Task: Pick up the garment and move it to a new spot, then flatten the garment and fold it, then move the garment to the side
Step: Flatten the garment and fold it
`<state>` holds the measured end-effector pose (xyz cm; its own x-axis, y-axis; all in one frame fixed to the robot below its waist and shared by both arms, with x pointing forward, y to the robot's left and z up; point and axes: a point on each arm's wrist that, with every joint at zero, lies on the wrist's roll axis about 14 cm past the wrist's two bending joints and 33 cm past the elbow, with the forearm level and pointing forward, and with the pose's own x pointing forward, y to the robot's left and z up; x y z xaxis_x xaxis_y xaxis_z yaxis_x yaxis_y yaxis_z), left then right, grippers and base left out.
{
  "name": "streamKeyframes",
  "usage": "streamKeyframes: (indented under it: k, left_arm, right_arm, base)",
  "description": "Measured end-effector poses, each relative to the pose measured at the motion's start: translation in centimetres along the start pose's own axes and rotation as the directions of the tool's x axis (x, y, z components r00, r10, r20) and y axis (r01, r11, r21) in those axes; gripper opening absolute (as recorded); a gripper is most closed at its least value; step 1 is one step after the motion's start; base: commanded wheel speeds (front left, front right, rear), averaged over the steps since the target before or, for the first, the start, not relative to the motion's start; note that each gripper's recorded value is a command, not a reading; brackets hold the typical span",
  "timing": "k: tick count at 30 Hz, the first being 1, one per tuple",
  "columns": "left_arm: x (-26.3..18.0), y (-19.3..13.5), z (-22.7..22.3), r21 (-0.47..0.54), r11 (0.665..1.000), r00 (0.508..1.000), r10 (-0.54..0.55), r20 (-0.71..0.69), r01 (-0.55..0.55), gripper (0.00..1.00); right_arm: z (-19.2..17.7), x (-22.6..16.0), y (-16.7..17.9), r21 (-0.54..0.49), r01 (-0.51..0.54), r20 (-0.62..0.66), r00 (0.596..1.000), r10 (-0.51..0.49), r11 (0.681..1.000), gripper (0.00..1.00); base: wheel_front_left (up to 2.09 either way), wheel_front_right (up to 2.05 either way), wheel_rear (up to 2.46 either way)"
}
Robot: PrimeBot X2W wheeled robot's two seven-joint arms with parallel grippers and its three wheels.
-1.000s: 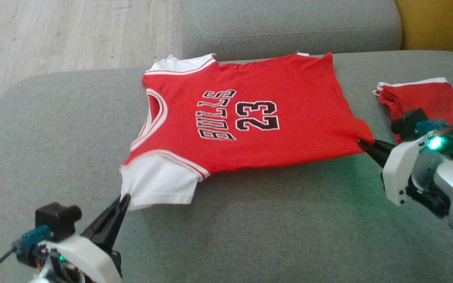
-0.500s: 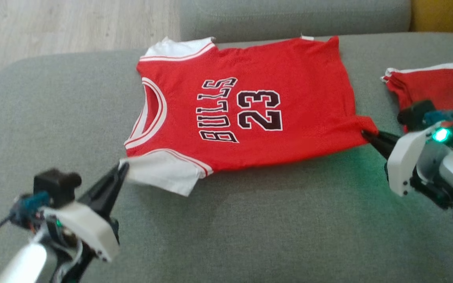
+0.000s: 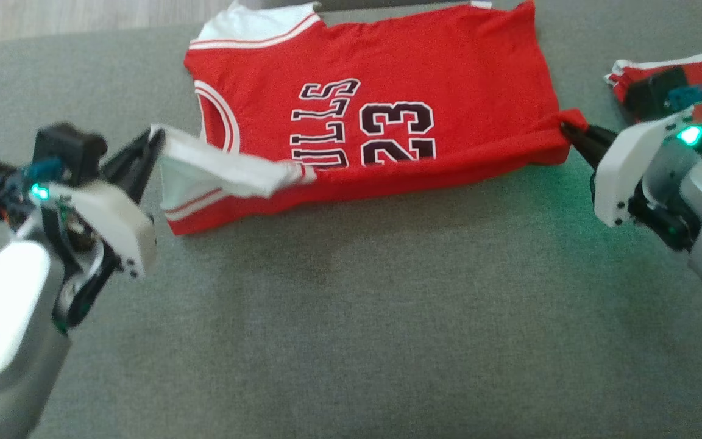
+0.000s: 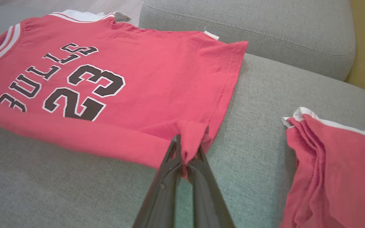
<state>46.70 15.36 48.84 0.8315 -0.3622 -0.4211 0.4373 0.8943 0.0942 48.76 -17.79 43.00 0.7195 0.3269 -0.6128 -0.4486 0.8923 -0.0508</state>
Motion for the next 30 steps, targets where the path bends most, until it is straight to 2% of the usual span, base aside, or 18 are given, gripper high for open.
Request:
streamKeyframes:
  k: [7, 11, 12, 13, 15, 19, 23, 26, 28, 30]
  left_arm:
    - [3.7, 1.6, -1.0, 0.097, 0.995, 0.997, 0.017, -0.079, -0.010, 0.00]
    - [5.7, 2.6, -0.7, 0.124, 0.992, 0.997, 0.039, -0.072, -0.030, 0.00]
    - [6.2, 2.7, -0.3, 0.121, 0.992, 0.998, 0.044, -0.053, -0.037, 0.97]
    - [6.7, 2.8, 0.3, 0.115, 0.992, 0.998, 0.052, -0.027, -0.049, 1.00]
    - [7.6, 2.7, 1.5, 0.087, 0.994, 0.997, 0.067, 0.031, -0.070, 1.00]
    - [7.7, 4.1, 5.2, 0.031, 0.983, 0.960, 0.167, 0.224, -0.178, 1.00]
    - [5.8, 5.6, 9.5, -0.101, 0.962, 0.856, 0.273, 0.438, -0.255, 1.00]
    - [4.0, 5.5, 11.6, -0.183, 0.949, 0.790, 0.315, 0.527, -0.256, 1.00]
    - [3.0, 4.7, 11.7, -0.214, 0.948, 0.772, 0.318, 0.550, -0.238, 1.00]
    - [2.1, 4.0, 10.3, -0.241, 0.942, 0.777, 0.329, 0.537, -0.232, 1.00]
  right_arm:
    - [0.1, 2.1, -0.7, 0.014, 0.013, -0.032, 0.999, -0.013, 1.000, 0.00]
    - [-0.2, 3.1, -1.1, 0.023, 0.023, -0.051, 0.998, -0.022, 0.999, 0.00]
    - [-0.1, 3.4, -1.4, 0.030, 0.031, -0.049, 0.998, -0.029, 0.999, 1.00]
    - [-0.1, 3.6, -1.6, 0.038, 0.038, -0.048, 0.998, -0.036, 0.999, 1.00]
    - [0.8, 3.9, -2.0, 0.072, 0.051, -0.010, 0.999, -0.051, 0.996, 1.00]
    - [5.5, 3.5, -3.6, 0.107, 0.084, 0.182, 0.978, -0.102, 0.991, 1.00]
    - [11.3, 1.5, -4.4, 0.170, 0.095, 0.441, 0.883, -0.162, 0.981, 1.00]
    - [13.3, 0.1, -4.6, 0.221, 0.096, 0.521, 0.829, -0.201, 0.971, 1.00]
    - [14.9, -1.3, -4.9, 0.257, 0.089, 0.574, 0.787, -0.226, 0.962, 1.00]
    - [16.9, -3.5, -5.5, 0.282, 0.086, 0.644, 0.721, -0.255, 0.956, 1.00]
  base:
    - [0.00, 0.00, 0.00]
    - [0.00, 0.00, 0.00]
    - [0.00, 0.00, 0.00]
    - [0.00, 0.00, 0.00]
    - [0.00, 0.00, 0.00]
    - [0.00, 0.00, 0.00]
    - [0.00, 0.00, 0.00]
    - [0.00, 0.00, 0.00]
    - [0.00, 0.00, 0.00]
    - [0.00, 0.00, 0.00]
